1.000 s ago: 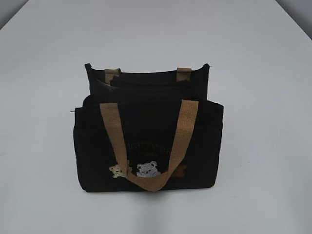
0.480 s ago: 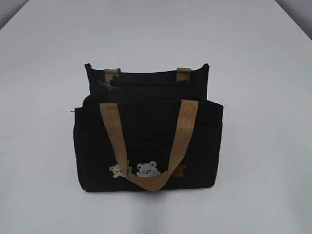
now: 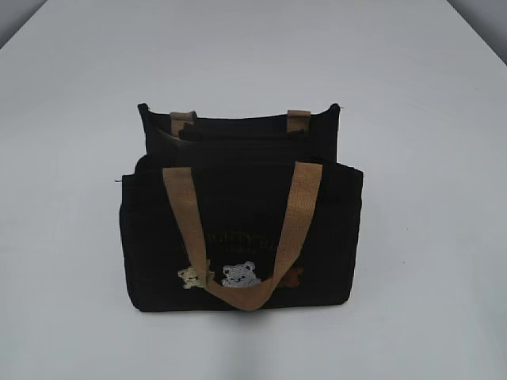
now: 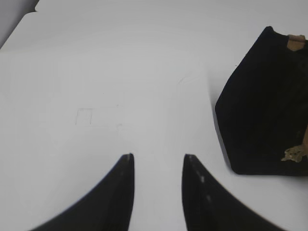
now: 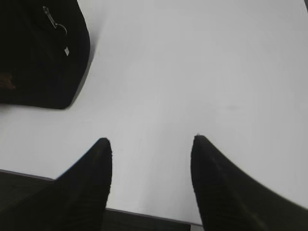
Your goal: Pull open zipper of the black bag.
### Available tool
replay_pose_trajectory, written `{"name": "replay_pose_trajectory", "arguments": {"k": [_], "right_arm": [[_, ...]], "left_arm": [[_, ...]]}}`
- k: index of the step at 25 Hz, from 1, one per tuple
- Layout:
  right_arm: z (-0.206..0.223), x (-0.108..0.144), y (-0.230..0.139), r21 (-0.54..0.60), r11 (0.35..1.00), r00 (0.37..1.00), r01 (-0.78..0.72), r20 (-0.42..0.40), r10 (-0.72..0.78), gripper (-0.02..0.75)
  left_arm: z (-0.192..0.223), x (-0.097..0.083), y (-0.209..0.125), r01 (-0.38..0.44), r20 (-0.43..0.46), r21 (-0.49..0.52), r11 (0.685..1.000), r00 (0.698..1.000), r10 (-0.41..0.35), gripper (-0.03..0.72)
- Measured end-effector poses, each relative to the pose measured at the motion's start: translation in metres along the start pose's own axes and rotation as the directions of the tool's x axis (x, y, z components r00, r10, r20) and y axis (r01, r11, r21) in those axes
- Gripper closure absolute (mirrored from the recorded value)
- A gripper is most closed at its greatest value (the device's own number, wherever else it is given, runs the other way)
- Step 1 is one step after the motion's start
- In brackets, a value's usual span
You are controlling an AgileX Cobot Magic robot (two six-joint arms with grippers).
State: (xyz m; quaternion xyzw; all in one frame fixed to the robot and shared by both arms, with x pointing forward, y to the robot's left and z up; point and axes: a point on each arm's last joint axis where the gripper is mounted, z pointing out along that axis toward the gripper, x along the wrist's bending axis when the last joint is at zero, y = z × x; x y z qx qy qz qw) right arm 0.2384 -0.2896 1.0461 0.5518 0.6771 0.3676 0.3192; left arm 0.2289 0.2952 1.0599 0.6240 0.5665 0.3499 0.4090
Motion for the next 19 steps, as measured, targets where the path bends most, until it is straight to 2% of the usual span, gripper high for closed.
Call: {"name": "replay_pose_trajectory", "arguments": {"k": [4, 19], "right_arm": [[-0.0053, 0.0009, -0.0035, -0.041, 0.999, 1.0, 0.004, 0.004, -0.004, 0.325], [-0.0053, 0.0008, -0.0034, -0.042, 0.999, 1.0, 0.004, 0.004, -0.004, 0.325]], "left_arm": [[0.0, 0.0, 0.0, 0.0, 0.0, 0.0, 1.0, 1.0, 0.0, 0.451], [0.0, 0.0, 0.0, 0.0, 0.0, 0.0, 1.0, 1.0, 0.0, 0.454]]}}
